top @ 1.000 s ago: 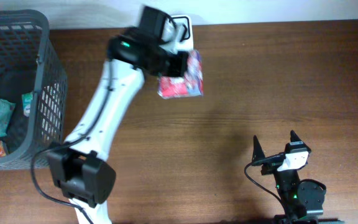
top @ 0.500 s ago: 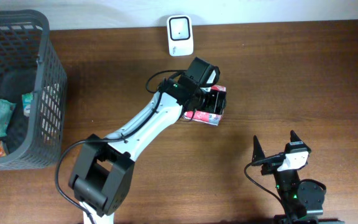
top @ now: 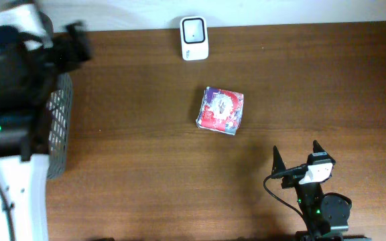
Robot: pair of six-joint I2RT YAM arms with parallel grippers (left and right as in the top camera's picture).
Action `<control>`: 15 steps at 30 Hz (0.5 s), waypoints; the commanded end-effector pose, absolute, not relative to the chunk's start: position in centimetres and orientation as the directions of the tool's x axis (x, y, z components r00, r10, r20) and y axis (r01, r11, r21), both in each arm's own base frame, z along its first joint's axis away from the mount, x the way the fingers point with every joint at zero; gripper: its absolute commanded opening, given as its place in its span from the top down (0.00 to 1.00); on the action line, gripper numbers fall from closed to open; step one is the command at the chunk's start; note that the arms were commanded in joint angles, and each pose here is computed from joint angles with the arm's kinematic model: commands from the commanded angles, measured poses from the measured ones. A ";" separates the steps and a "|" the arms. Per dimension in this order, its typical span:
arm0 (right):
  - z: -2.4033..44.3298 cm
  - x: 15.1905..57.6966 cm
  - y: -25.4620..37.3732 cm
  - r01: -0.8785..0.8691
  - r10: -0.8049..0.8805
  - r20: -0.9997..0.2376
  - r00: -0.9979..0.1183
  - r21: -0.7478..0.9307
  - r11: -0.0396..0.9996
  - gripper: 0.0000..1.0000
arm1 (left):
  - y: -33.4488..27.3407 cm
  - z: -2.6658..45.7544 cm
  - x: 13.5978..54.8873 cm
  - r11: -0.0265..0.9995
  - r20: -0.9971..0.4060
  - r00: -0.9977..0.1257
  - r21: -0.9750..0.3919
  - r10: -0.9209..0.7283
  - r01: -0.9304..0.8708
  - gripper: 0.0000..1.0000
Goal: Scan the item barcode
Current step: 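Reach the left gripper into the basket and grasp the green wipes pack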
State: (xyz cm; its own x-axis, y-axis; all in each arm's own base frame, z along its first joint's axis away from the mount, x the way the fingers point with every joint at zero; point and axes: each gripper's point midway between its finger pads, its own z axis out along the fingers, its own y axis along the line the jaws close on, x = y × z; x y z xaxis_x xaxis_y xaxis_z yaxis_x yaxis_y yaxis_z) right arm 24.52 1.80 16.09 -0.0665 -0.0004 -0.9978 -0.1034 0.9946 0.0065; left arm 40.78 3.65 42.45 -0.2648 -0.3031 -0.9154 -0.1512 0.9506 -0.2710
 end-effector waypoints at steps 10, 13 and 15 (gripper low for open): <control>15.8 24.5 1.6 -0.092 -0.003 -0.998 -0.069 0.004 0.996 0.01 | 24.8 31.9 37.3 0.817 -0.787 -0.596 0.234 -0.159 -0.527 0.20; 15.8 24.5 1.6 -0.092 -0.003 -0.998 -0.070 0.003 0.996 0.01 | 25.6 26.0 38.8 0.840 -0.681 -0.707 0.257 -0.192 -0.477 0.18; 15.8 24.5 1.6 -0.092 -0.003 -0.998 -0.070 0.003 0.996 0.01 | 25.8 21.8 39.4 0.857 -0.598 -0.768 0.252 -0.227 -0.449 0.18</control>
State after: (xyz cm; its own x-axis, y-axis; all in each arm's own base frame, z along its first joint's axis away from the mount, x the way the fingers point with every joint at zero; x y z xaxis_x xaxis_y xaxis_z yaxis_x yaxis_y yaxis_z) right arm 24.52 1.80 16.09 -0.0664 -0.0011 -0.9978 -0.1034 0.9946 0.0058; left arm 38.86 25.36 25.30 -0.7050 -0.2227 -0.6733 -0.4868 0.8424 0.2311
